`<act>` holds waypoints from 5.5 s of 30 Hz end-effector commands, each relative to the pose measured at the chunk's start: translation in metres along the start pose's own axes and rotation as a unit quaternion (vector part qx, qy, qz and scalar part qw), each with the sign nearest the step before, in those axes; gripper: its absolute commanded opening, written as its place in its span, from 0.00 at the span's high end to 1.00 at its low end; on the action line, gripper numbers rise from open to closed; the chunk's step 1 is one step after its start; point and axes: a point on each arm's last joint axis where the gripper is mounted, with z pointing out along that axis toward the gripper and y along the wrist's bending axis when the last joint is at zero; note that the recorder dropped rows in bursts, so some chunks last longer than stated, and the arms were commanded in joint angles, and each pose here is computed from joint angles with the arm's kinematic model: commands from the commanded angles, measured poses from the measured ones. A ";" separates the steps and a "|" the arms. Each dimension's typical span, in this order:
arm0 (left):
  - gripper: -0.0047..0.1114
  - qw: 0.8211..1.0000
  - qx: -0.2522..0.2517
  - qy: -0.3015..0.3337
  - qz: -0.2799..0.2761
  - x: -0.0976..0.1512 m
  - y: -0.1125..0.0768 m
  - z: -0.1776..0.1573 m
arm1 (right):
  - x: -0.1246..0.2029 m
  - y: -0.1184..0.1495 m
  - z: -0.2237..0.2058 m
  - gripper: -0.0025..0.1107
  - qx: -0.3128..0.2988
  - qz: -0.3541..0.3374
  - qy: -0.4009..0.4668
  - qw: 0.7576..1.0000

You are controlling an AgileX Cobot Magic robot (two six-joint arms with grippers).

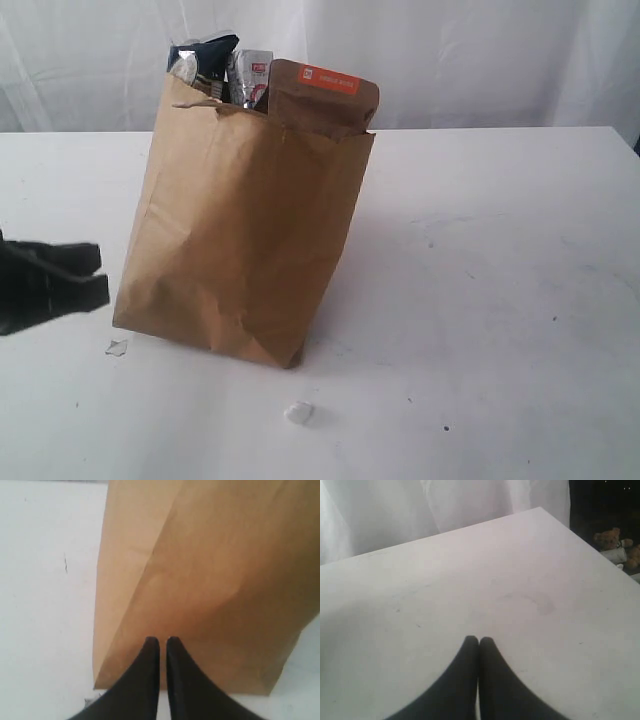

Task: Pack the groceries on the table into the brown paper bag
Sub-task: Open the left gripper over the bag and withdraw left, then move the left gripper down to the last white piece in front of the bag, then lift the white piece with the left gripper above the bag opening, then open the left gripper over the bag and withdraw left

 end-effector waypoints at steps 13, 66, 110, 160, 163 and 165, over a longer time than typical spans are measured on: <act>0.96 0.925 0.268 -0.020 0.269 0.060 -0.077 0.023 | 0.001 0.000 0.000 0.98 -0.002 0.000 0.001 1.000; 0.87 0.917 0.276 0.056 0.283 0.089 -0.089 0.082 | 0.001 0.000 0.000 0.98 -0.002 0.000 0.001 1.000; 0.96 0.914 0.338 -0.171 0.143 -0.014 -0.115 0.029 | 0.001 0.000 0.000 0.98 -0.002 -0.010 0.001 1.000; 0.66 0.990 0.017 -0.093 0.103 -0.117 -0.031 0.020 | 0.001 0.000 0.000 0.98 -0.002 -0.010 0.001 1.000; 0.85 0.989 -0.009 -0.117 0.093 -0.114 -0.014 0.005 | 0.001 0.000 0.000 0.98 -0.002 -0.010 0.001 1.000; 0.96 0.987 -0.030 -0.123 0.100 -0.111 -0.004 -0.004 | 0.001 0.000 0.000 0.98 -0.002 -0.010 0.001 1.000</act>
